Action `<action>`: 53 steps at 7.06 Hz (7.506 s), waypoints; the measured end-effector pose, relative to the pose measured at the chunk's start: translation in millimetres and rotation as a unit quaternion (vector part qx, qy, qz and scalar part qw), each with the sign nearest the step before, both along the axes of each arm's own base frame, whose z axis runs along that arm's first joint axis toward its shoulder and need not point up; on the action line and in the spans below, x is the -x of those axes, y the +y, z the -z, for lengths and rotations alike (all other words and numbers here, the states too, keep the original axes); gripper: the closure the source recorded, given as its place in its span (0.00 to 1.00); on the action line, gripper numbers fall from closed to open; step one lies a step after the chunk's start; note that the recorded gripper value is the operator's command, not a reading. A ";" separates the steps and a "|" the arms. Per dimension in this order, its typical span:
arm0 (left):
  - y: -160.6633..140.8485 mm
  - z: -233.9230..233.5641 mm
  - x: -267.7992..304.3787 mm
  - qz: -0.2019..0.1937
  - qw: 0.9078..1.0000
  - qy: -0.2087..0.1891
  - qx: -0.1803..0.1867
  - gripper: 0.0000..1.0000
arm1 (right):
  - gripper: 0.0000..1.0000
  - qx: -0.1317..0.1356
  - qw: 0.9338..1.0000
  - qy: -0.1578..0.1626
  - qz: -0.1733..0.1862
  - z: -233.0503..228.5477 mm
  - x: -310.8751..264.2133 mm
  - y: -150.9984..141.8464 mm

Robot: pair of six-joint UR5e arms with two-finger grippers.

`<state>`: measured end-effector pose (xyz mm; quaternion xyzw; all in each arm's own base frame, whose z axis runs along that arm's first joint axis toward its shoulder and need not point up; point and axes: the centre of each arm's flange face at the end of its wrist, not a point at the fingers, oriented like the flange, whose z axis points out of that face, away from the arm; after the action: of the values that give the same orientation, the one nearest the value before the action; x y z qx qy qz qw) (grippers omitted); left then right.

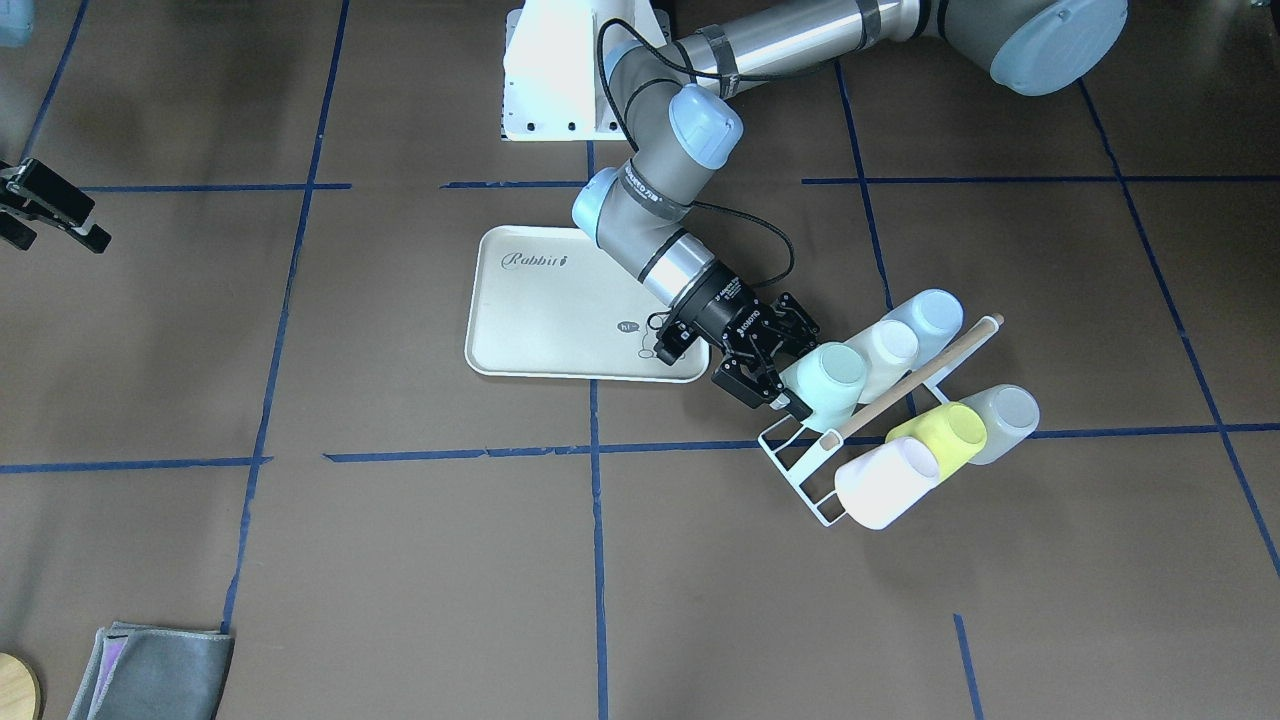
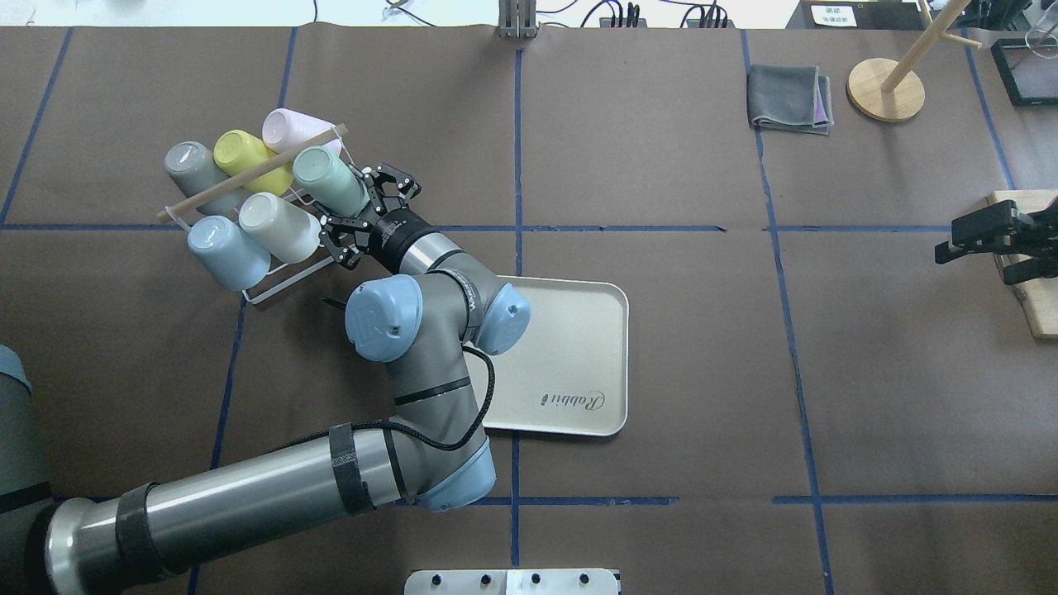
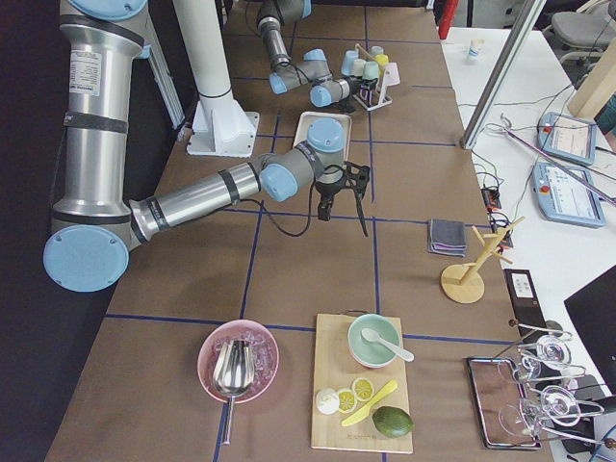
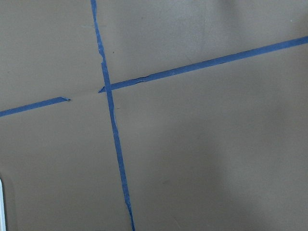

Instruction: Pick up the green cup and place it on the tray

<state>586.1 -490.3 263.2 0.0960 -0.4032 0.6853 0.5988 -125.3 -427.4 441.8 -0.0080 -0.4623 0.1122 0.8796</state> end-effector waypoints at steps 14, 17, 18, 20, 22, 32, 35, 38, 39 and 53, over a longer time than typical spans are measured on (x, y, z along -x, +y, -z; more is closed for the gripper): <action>76.7 124.1 126.4 0.243 0.409 0.879 -0.044 0.55 | 0.00 -0.010 1.000 0.014 -0.010 -18.2 -29.1 -0.9; 97.0 91.7 80.8 0.219 0.276 0.936 0.006 0.55 | 0.00 -0.015 1.000 0.020 -0.006 -28.4 -34.7 -1.0; 104.4 75.7 69.4 0.214 0.264 0.940 0.013 0.55 | 0.00 -0.015 1.000 0.022 -0.004 -30.8 -34.4 -2.1; 128.1 26.4 39.1 0.210 0.233 0.949 0.012 0.51 | 0.00 -0.017 1.000 0.023 -0.003 -32.2 -34.3 -2.5; 161.3 7.3 13.8 0.208 0.228 0.951 0.022 0.50 | 0.00 -0.018 1.000 0.023 -0.002 -32.1 -34.1 -3.1; 200.3 4.0 -32.2 0.208 0.248 0.945 0.039 0.40 | 0.00 -0.016 1.000 0.024 -0.002 -34.6 -32.0 -7.3; 199.0 7.2 -41.8 0.208 0.250 0.945 0.040 0.36 | 0.00 -0.017 0.999 0.029 0.004 -44.0 -33.3 -8.0; 198.5 9.7 -44.6 0.208 0.250 0.945 0.040 0.22 | 0.00 -0.021 0.999 0.032 0.008 -48.2 -34.6 -9.3; 198.4 9.9 -44.7 0.208 0.250 0.945 0.040 0.21 | 0.00 -0.021 0.999 0.032 0.009 -48.3 -34.5 -9.5; 198.0 -5.7 -53.2 0.212 0.265 0.940 0.037 0.00 | 0.00 -0.023 0.999 0.031 0.008 -46.4 -34.9 -9.4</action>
<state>639.3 -292.2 269.0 0.5619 0.4609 -0.0205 0.6866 -90.4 -436.8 488.2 0.0122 -0.4373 0.0945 0.8943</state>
